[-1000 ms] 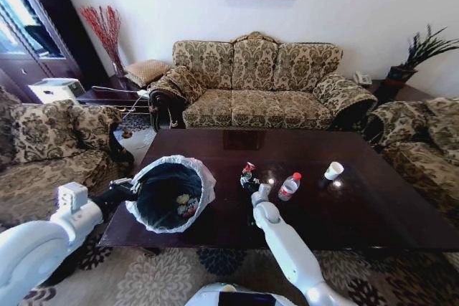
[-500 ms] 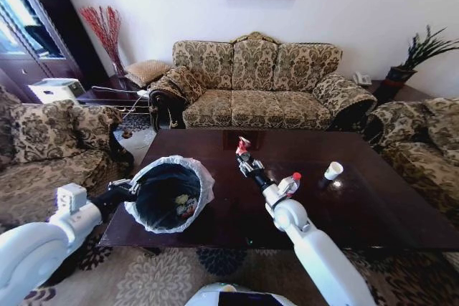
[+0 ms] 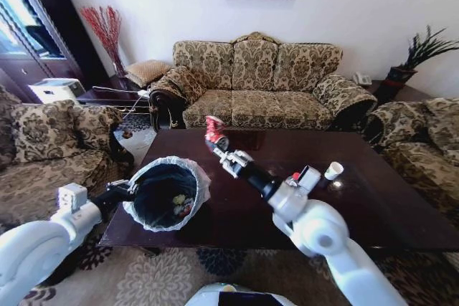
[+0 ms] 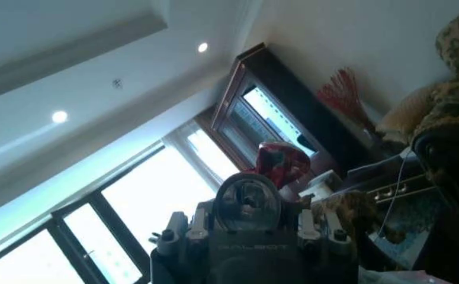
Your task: Move to the front of the table and place the trash on the table into the trash bin.
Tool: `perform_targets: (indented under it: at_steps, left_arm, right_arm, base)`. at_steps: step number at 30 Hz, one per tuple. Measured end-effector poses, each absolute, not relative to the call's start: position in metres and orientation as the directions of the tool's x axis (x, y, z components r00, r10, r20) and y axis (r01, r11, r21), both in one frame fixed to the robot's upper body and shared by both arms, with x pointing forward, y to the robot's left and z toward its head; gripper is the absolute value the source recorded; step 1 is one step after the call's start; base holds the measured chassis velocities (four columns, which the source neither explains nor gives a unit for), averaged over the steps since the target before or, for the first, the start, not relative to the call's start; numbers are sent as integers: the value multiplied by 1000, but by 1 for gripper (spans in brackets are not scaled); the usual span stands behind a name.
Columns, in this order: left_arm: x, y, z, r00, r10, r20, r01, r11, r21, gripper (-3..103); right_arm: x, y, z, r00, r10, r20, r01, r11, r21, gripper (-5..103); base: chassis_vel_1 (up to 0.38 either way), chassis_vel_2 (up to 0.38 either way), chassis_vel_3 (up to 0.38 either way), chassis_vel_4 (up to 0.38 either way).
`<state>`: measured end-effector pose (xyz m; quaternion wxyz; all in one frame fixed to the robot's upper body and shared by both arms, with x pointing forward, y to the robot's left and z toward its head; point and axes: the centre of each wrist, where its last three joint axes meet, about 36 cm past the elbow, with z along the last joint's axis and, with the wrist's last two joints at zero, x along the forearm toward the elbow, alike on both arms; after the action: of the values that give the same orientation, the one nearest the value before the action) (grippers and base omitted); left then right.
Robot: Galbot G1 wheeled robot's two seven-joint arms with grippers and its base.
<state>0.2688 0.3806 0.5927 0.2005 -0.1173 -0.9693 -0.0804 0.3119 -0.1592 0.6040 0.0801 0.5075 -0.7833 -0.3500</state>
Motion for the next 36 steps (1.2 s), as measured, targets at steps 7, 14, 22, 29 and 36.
perform_targets:
  at_steps: [7,14,22,29,36]
  left_arm:
    - [274,382,596,-894,202,400,269,956,119,0]
    - [276,382,602,-899,208,386,274,954,123,0]
    - [273,381,601,-899,207,387,271,955,120,0]
    - [269,376,601,-895,219,388,280,954,109,0]
    - [266,371,599,-886,234,399,297,949,104,0]
  right_arm:
    - [301,-156,597,-401,-900,-171,-742,209,637,48]
    - [289,-150,583,-342,-939,-38,-696,226,681,48]
    - [292,-134,573,-329,-944,-6,-654,224,722,48]
    - [301,-122,568,-348,-937,9,-606,232,761,45]
    - [306,-113,561,-359,-933,5,-562,221,797,45]
  base:
    - [0,0,0,0]
    - [0,0,0,0]
    - [0,0,0,0]
    - [0,0,0,0]
    - [0,0,0,0]
